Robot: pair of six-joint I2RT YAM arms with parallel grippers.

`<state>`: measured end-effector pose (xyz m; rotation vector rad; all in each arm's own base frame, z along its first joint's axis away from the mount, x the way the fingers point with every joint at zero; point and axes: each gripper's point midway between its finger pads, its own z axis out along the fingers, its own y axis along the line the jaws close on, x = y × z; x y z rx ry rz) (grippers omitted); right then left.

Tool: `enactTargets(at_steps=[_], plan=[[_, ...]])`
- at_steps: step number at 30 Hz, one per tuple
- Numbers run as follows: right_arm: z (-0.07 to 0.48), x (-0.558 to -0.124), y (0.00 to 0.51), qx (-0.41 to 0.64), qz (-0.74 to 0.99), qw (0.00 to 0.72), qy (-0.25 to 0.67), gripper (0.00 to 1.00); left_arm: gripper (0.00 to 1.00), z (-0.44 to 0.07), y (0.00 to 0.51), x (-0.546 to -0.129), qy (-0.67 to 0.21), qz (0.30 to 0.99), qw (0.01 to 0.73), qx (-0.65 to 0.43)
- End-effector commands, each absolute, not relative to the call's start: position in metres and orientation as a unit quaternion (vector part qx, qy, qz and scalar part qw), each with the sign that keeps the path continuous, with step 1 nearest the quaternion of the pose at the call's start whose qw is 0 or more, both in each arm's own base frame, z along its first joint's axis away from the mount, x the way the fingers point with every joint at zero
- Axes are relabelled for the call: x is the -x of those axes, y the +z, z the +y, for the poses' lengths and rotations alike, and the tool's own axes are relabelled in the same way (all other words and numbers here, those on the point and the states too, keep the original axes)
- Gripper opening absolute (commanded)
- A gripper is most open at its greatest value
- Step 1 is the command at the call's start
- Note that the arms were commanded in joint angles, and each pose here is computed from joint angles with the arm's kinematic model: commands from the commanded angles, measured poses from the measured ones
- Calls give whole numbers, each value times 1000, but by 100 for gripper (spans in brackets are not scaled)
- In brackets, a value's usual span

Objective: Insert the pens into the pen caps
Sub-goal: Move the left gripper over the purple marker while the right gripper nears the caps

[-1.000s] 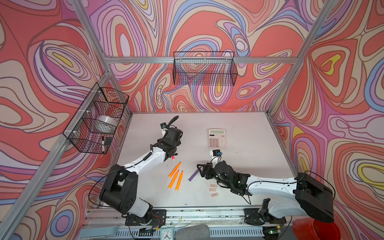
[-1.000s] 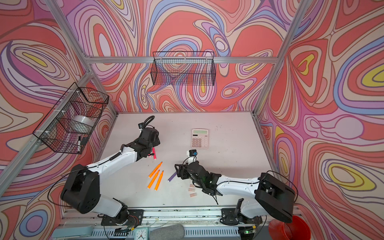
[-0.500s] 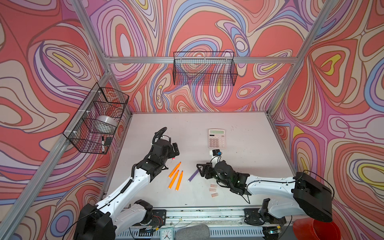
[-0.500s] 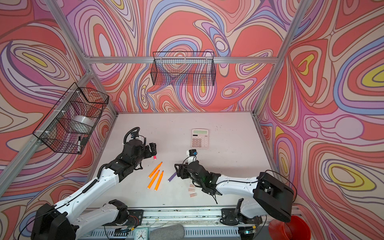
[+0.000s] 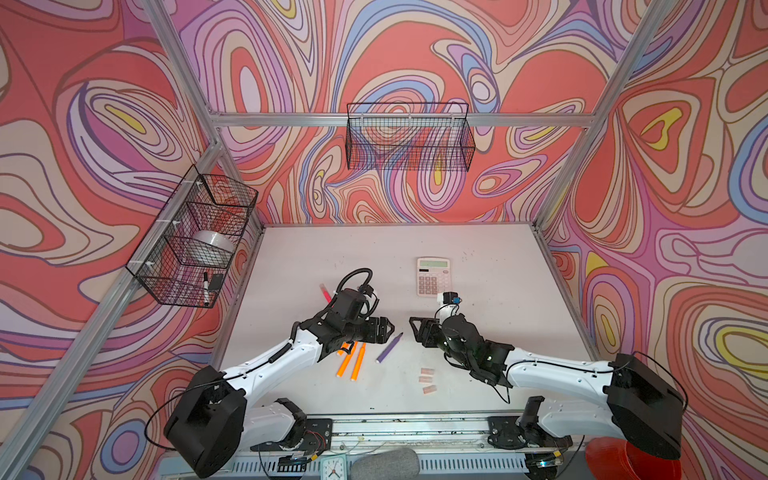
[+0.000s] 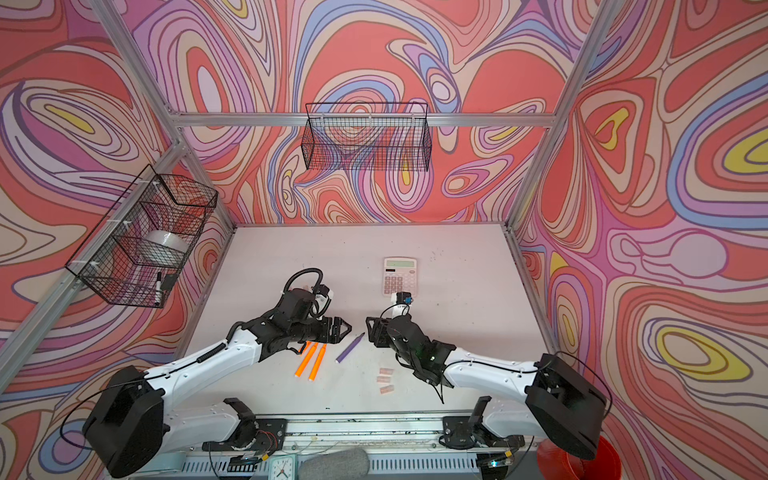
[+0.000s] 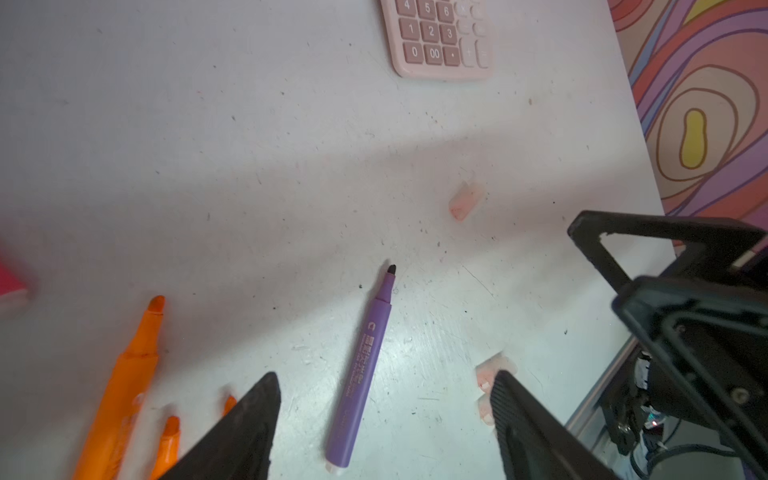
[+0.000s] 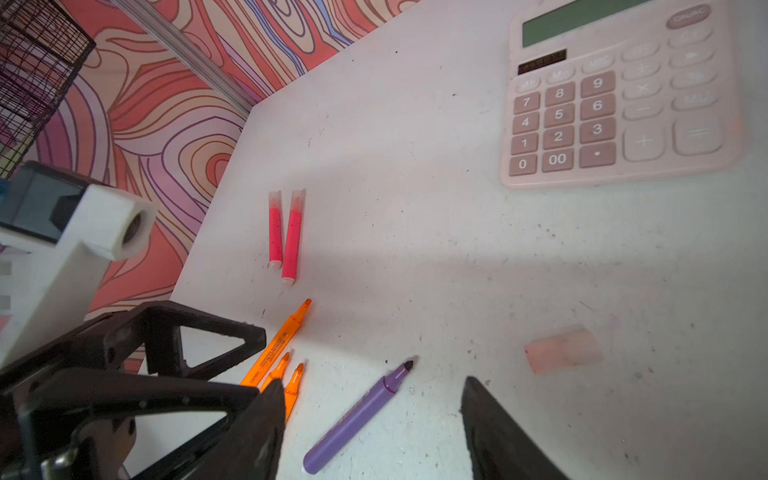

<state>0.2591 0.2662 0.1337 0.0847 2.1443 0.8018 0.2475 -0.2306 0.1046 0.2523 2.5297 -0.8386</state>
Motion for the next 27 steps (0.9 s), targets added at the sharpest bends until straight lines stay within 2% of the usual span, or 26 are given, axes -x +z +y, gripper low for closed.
enactTargets(at_steps=[1, 13, 21, 27], plan=[[251, -256, 123, -46, 862, 406, 299, 68, 81, -241, 102, -232, -342, 914, 195, -102], [240, -249, 120, -58, 860, 405, 304, 66, 80, -253, 95, -223, -372, 909, 159, -101], [236, -249, 121, -61, 859, 410, 300, 66, 80, -253, 75, -226, -321, 928, 150, -113], [236, -250, 118, -62, 862, 408, 295, 66, 76, -243, 57, -234, -228, 956, 150, -109]])
